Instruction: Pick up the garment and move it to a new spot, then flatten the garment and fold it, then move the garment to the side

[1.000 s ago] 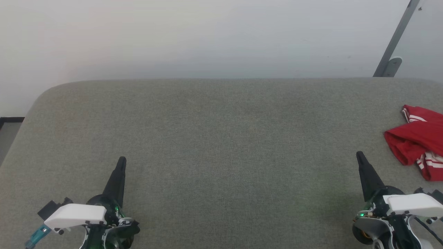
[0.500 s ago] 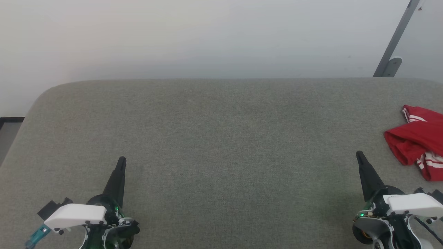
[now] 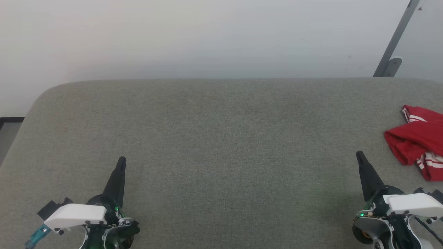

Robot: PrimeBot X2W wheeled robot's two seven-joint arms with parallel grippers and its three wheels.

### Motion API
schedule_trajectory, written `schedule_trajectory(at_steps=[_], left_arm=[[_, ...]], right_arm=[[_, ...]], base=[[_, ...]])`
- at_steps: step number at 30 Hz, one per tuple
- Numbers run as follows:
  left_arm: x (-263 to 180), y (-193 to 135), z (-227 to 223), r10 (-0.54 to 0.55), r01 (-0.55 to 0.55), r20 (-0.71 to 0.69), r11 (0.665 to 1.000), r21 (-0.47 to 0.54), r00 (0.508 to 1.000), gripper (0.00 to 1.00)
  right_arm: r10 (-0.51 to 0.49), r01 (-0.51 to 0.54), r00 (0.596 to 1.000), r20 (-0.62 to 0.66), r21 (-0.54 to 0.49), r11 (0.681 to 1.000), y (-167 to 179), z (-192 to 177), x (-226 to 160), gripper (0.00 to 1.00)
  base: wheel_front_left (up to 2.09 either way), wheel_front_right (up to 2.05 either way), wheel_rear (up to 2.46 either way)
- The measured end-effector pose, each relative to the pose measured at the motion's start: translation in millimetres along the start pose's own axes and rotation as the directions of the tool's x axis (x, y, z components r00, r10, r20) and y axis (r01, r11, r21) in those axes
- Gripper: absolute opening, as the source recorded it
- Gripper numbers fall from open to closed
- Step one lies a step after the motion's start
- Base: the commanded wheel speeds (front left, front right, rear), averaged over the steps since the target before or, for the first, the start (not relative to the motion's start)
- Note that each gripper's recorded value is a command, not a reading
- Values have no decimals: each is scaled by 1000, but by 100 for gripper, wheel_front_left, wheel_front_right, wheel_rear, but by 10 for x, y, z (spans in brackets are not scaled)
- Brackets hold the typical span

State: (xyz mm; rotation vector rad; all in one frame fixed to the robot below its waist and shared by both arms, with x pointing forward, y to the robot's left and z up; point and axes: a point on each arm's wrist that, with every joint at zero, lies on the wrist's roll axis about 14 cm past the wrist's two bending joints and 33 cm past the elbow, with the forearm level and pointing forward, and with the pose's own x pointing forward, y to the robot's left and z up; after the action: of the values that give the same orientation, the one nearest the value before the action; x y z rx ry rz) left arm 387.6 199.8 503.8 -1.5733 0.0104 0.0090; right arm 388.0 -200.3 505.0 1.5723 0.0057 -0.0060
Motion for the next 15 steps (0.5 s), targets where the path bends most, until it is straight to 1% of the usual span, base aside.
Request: schedule_trajectory(at_steps=[15], left_arm=[[0, 1, -1, 0, 0, 0, 1000, 0, 1000, 0]], right_arm=[[0, 0, 1000, 0, 0, 1000, 0, -1, 1, 0]], base=[[0, 0, 0]])
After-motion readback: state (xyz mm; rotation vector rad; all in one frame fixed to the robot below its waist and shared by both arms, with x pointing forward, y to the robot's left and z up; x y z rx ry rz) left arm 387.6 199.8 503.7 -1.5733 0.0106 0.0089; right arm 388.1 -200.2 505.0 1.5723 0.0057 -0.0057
